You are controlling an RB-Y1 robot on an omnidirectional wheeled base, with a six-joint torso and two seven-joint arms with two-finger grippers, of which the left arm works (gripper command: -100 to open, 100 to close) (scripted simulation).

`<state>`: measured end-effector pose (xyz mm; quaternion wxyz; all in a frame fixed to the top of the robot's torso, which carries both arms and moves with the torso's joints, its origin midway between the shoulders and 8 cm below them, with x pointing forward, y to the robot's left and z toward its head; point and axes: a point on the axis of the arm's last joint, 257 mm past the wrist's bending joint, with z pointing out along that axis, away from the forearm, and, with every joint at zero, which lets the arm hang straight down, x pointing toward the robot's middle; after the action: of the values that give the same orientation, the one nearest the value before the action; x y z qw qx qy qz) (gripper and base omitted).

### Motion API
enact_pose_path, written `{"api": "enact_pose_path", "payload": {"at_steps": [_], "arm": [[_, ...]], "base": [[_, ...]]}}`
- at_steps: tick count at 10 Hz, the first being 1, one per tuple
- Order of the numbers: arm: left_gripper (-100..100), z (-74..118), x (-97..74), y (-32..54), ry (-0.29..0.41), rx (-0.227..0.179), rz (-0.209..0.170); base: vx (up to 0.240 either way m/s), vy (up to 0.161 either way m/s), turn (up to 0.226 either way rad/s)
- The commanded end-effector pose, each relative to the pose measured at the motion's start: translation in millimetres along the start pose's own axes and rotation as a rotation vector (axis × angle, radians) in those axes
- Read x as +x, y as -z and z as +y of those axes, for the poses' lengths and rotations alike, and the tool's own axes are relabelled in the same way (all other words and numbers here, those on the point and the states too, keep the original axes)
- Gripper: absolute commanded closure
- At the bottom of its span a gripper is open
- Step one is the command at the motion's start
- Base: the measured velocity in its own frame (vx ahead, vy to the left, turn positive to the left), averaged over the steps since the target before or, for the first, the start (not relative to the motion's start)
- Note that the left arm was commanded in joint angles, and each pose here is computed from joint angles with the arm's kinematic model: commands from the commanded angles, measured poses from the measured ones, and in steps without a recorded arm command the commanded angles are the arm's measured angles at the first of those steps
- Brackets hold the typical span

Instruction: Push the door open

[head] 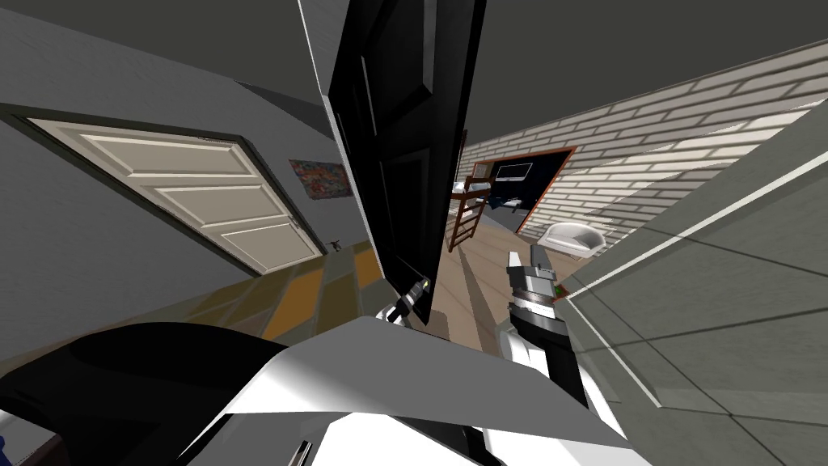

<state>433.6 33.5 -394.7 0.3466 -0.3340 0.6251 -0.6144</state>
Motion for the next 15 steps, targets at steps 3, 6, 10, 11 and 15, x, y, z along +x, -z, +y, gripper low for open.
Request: {"api": "enact_pose_path", "payload": {"at_steps": [3,6,10,11,15], "arm": [[100,2.8,-26.9,6.0,-0.024,-0.009,-0.051],[100,3.6,-41.5,9.0,-0.035,-0.013,-0.083],[-100,4.3,-47.3,9.2,-0.033,-0.012,-0.098],[-100,4.2,-47.2,8.8,-0.031,-0.012,-0.098],[-100,0.7,-39.5,2.1,0.0,-0.004,-0.101]], "base": [[0.153,-0.084,0.052],[0.153,-0.075,0.018],[0.041,0.003,0.071],[-0.233,0.014,0.043],[-0.221,-0.017,0.031]]}}
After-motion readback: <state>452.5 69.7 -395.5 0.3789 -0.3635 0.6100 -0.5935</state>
